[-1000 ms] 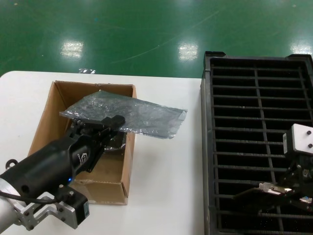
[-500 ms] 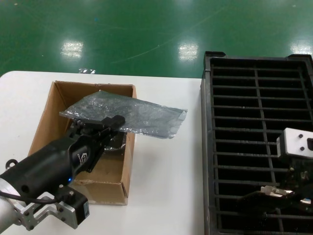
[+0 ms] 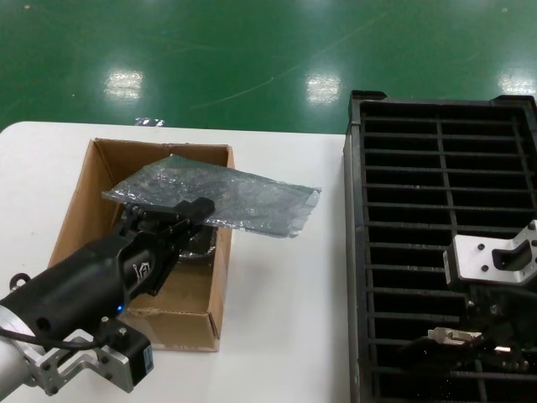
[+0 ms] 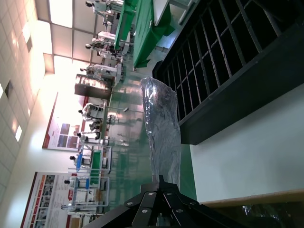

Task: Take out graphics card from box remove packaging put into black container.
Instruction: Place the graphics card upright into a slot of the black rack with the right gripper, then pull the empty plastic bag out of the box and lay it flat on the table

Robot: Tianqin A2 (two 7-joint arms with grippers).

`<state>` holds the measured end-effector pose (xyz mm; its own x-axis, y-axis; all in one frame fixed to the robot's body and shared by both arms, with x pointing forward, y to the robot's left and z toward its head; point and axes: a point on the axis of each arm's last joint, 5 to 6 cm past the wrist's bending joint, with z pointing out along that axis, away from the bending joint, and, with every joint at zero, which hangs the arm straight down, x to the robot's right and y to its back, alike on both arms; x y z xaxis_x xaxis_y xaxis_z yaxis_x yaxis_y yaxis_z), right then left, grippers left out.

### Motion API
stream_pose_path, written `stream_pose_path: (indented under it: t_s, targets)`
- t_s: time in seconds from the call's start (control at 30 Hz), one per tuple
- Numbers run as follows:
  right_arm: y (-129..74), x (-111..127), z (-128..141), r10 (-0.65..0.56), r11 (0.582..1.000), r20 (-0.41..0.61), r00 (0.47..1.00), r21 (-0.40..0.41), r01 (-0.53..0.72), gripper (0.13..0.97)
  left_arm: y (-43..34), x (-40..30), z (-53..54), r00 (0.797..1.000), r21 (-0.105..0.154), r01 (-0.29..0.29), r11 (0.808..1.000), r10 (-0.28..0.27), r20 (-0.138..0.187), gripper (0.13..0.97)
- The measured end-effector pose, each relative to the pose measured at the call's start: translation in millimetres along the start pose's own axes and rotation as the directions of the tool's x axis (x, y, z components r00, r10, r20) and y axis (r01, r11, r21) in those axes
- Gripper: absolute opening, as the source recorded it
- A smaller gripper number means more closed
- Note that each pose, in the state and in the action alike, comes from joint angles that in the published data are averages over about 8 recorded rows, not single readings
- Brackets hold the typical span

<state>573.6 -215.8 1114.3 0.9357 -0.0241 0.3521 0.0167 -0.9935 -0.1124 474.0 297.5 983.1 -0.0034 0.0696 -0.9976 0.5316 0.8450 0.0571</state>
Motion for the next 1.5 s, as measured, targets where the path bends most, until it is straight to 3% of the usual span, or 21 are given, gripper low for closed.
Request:
stream_pose_path:
  t_s: [0.27, 0.67, 0.97, 1.3, 1.5]
  targets:
    - [-1.9, 0.2, 1.3, -0.009, 1.0, -0.001, 1.0, 0.002, 0.009, 0.191, 0.0, 0.0, 0.0, 1.0, 0.0, 0.0, 1.0, 0.0, 0.0, 0.139]
    - [-1.9, 0.2, 1.3, -0.009, 1.0, -0.001, 1.0, 0.002, 0.009, 0.265, 0.0, 0.0, 0.0, 1.0, 0.0, 0.0, 1.0, 0.0, 0.0, 0.139]
    - [-1.9, 0.2, 1.3, -0.009, 1.0, -0.001, 1.0, 0.002, 0.009, 0.396, 0.0, 0.0, 0.0, 1.0, 0.0, 0.0, 1.0, 0.0, 0.0, 0.139]
    - [-1.9, 0.2, 1.3, -0.009, 1.0, -0.001, 1.0, 0.002, 0.009, 0.617, -0.2, 0.0, 0.1, 1.0, 0.0, -0.001, 1.0, 0.001, 0.0, 0.139]
    - [-1.9, 0.3, 1.3, -0.009, 1.0, -0.001, 1.0, 0.002, 0.009, 0.759, -8.9, -2.1, 3.1, 1.0, 0.005, 0.026, 1.0, -0.026, 0.003, 0.139]
